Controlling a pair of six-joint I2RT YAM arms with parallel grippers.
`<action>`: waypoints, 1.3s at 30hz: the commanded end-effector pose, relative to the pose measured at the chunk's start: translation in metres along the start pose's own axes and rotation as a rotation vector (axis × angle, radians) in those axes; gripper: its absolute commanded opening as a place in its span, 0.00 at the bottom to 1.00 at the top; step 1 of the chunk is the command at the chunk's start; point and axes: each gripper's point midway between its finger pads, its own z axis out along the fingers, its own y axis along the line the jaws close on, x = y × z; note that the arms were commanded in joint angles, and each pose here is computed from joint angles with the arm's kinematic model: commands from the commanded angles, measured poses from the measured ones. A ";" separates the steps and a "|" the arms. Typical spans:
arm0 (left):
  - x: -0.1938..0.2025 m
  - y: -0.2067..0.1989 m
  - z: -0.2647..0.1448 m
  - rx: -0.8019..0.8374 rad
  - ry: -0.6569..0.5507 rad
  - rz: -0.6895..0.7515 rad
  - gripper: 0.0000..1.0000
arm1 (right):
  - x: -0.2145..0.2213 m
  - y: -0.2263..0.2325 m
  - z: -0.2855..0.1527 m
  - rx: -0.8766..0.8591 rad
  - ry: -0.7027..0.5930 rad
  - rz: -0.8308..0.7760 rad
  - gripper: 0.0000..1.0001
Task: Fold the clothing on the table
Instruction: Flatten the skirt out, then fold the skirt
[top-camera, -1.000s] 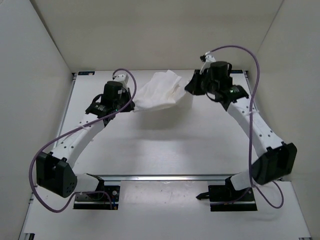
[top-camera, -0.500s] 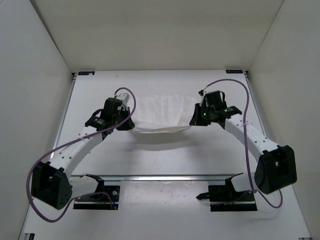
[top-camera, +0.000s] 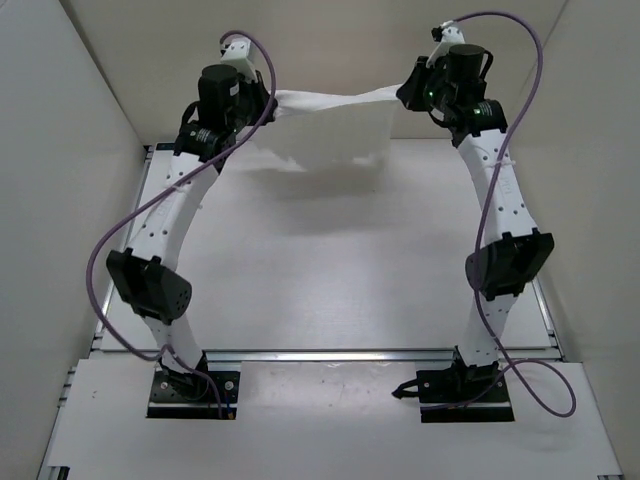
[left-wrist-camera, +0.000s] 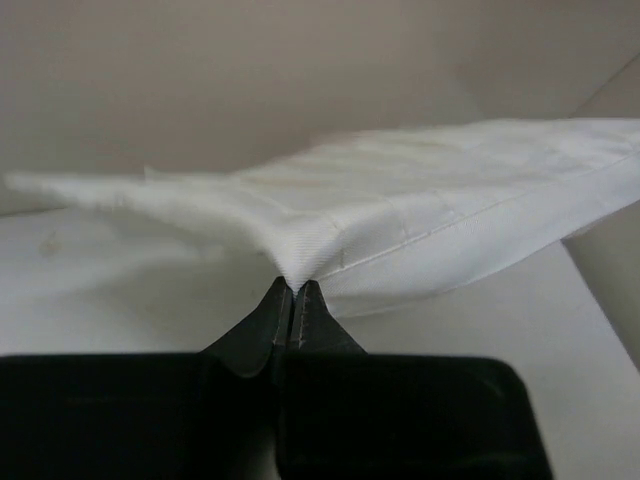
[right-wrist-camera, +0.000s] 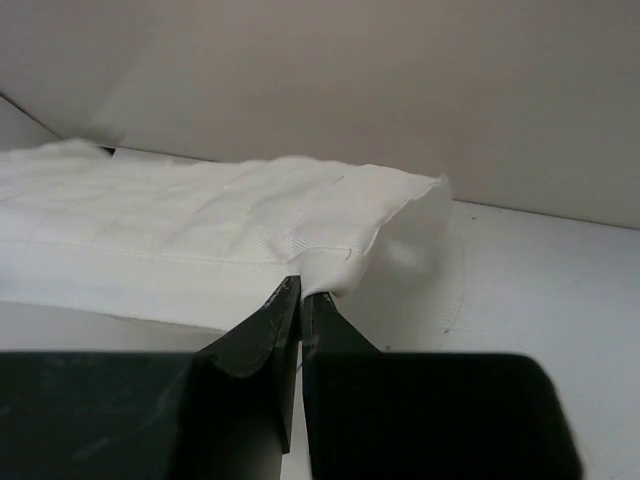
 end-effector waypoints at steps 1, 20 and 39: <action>0.023 0.010 -0.031 -0.068 0.035 0.090 0.00 | 0.003 0.007 -0.040 0.056 -0.005 -0.086 0.00; 0.290 0.020 -0.202 -0.036 0.526 -0.182 0.00 | 0.301 0.052 -0.161 -0.023 0.530 0.128 0.01; 0.270 0.117 -0.038 -0.311 0.534 -0.465 0.17 | 0.214 -0.014 0.087 -0.112 0.425 0.085 0.00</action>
